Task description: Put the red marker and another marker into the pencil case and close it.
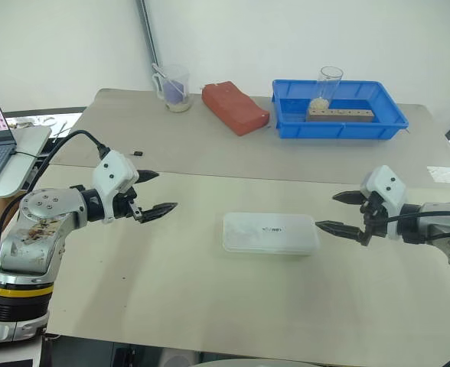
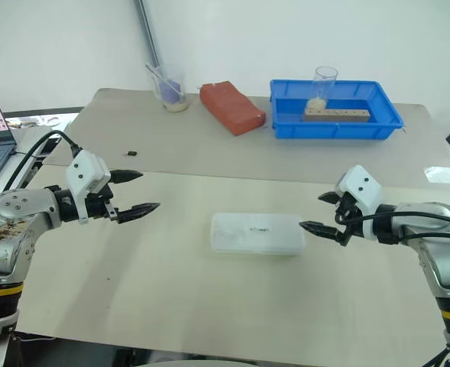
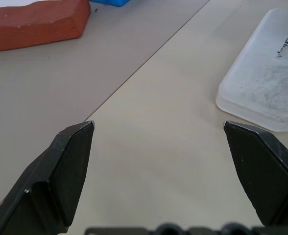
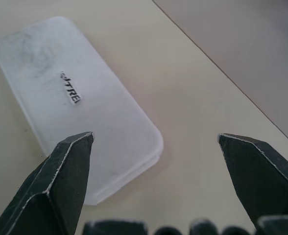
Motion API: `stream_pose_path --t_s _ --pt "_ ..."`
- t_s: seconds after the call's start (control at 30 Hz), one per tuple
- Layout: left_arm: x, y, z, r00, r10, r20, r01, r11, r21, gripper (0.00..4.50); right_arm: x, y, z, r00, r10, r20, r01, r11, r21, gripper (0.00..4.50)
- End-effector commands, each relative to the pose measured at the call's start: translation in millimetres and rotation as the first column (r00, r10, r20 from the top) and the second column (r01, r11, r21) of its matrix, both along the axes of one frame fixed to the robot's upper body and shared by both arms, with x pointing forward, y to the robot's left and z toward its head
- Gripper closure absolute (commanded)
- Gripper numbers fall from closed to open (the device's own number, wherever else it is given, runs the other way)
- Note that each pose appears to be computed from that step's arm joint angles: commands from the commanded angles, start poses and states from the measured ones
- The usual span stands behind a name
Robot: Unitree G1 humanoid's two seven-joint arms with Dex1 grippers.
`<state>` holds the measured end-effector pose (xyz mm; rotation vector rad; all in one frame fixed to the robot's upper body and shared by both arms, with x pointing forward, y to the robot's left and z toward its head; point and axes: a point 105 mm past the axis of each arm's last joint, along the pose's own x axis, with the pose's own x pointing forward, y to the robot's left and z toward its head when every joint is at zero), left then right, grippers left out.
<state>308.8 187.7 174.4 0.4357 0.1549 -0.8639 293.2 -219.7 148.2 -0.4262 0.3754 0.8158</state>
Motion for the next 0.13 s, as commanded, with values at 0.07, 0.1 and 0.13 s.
stream_pose_path --t_s 0.07,0.1,0.13 --pt "4.0 -5.4 21.7 0.997 -0.006 0.072 0.009 0.999 -0.05 0.02 2.3 0.6 11.2 0.998 -0.013 0.055 0.012 1.0 0.019 0.0" --pt "4.7 -5.7 24.2 0.997 -0.005 0.078 0.01 0.998 -0.064 0.02 2.9 1.3 11.4 0.998 -0.015 0.057 0.013 1.0 0.021 0.0" --pt "4.9 -4.5 21.2 0.997 -0.001 0.078 0.004 0.999 -0.037 0.02 3.3 1.9 11.5 0.998 -0.015 0.058 0.014 1.0 0.022 0.0"
